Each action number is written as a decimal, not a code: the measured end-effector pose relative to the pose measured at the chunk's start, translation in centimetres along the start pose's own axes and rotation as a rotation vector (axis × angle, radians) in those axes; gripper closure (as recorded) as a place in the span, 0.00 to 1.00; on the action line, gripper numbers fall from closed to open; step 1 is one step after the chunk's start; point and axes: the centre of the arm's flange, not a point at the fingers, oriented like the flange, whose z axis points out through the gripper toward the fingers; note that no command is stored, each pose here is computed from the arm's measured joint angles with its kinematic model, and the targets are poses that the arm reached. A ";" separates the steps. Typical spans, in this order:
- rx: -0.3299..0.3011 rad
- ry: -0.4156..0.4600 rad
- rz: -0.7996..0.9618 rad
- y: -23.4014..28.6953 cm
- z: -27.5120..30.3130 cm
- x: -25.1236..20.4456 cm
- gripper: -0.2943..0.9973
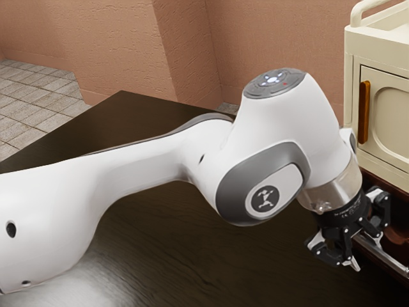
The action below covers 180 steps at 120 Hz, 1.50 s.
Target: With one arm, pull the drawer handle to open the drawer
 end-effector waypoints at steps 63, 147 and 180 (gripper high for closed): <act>0.000 0.010 0.040 -3.3 -0.9 -1.2 0.58; 0.008 0.024 0.073 -7.0 -2.5 -2.0 0.58; 0.014 0.038 0.083 -8.2 -2.8 -2.0 0.57</act>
